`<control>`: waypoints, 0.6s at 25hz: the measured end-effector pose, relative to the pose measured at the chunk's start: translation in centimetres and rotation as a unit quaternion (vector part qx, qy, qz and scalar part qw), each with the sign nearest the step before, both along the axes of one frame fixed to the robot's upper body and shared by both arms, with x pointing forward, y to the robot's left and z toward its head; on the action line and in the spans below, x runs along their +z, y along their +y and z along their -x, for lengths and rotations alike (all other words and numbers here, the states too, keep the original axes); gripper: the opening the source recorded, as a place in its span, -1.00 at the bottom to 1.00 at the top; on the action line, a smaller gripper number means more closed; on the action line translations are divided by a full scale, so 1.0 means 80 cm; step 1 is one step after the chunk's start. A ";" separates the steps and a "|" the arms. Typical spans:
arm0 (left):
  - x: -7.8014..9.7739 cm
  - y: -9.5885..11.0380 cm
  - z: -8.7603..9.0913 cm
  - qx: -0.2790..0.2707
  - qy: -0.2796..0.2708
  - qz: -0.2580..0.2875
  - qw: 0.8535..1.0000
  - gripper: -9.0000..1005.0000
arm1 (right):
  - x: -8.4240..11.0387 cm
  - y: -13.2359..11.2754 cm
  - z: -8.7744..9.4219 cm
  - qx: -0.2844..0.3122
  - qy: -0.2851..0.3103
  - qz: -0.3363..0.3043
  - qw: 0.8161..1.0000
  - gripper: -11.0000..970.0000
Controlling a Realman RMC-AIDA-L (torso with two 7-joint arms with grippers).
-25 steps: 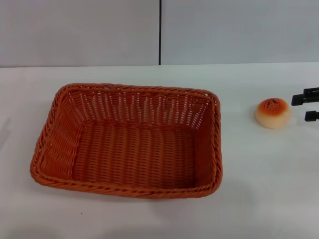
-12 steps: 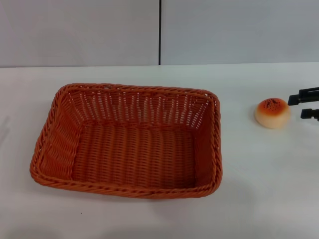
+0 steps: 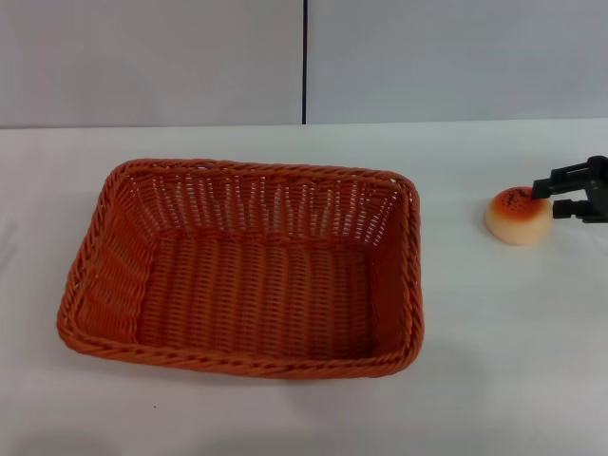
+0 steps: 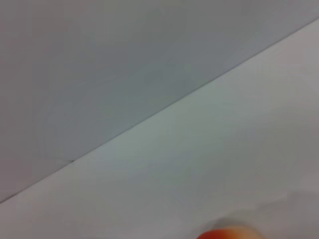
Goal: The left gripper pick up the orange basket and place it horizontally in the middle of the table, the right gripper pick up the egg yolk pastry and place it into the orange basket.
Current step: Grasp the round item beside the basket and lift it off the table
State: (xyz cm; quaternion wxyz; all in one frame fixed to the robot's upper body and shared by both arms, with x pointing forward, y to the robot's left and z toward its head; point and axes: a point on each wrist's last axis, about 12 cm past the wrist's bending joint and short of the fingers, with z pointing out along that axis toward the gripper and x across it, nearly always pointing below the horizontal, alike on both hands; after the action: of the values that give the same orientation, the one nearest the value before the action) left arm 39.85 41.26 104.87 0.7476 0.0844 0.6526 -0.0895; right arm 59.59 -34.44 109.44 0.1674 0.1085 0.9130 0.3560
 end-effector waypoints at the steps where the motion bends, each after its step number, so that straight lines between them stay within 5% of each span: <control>1: 0.000 0.000 -0.001 -0.001 0.000 0.000 1.000 0.39 | -0.001 0.002 -0.001 0.001 0.000 0.001 1.000 0.01; 13: -0.001 0.001 0.001 0.001 0.004 -0.001 1.000 0.39 | -0.009 -0.001 0.000 -0.020 -0.011 0.009 1.000 -0.01; 15: -0.001 0.001 0.001 0.002 0.004 -0.001 1.000 0.39 | -0.007 -0.004 0.002 -0.028 -0.018 0.003 0.999 -0.15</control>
State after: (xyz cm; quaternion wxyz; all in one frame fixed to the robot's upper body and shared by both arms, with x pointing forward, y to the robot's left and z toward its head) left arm 39.74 41.35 104.78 0.7449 0.0833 0.6561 -0.0875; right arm 59.46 -34.77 108.86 0.1937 0.1269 0.9076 0.3501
